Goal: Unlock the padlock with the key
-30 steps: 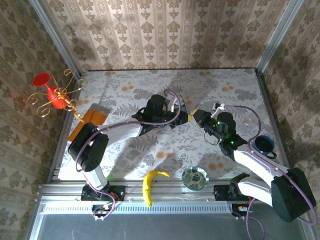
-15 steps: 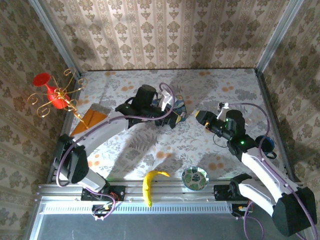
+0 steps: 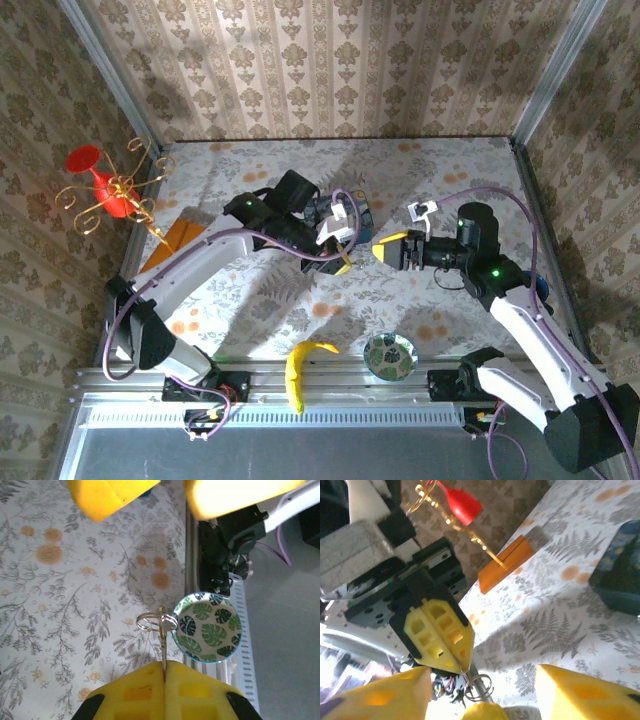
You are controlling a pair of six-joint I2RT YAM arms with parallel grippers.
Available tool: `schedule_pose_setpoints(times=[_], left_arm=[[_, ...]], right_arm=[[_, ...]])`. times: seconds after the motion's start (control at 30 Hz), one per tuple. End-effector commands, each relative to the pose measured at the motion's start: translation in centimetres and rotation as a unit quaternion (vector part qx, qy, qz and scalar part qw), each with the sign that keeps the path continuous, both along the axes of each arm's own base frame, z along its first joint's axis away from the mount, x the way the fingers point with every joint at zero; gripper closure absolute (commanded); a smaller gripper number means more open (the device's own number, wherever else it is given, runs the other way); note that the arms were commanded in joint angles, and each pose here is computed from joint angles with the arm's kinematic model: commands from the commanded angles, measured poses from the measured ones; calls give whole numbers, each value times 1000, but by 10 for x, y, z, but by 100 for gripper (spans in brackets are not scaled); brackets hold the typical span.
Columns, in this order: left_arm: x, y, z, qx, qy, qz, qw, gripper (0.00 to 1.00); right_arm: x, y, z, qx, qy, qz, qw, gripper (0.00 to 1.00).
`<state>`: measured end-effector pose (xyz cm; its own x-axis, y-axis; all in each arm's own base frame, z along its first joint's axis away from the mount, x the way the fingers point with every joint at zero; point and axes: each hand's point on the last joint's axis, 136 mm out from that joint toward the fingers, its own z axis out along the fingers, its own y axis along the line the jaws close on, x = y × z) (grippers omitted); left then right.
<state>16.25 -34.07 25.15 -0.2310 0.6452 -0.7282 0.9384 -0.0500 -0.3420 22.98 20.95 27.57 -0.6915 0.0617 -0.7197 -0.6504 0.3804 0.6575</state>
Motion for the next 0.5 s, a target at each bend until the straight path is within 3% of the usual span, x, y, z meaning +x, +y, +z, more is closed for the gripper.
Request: schedule_pose_setpoints(times=[0.0, 0.17, 0.47], left_arm=[[-14, 0, 4, -2, 10, -45, 999, 100], [-19, -2, 4, 1, 16, -59, 998, 100], [-28, 1, 9, -12, 21, -72, 997, 100]], right_arm=[[-29, 17, 12, 0, -30, 93, 995, 55], [-45, 35, 11, -21, -50, 141, 988, 58], [-39, 37, -4, -44, -36, 140, 988, 59]])
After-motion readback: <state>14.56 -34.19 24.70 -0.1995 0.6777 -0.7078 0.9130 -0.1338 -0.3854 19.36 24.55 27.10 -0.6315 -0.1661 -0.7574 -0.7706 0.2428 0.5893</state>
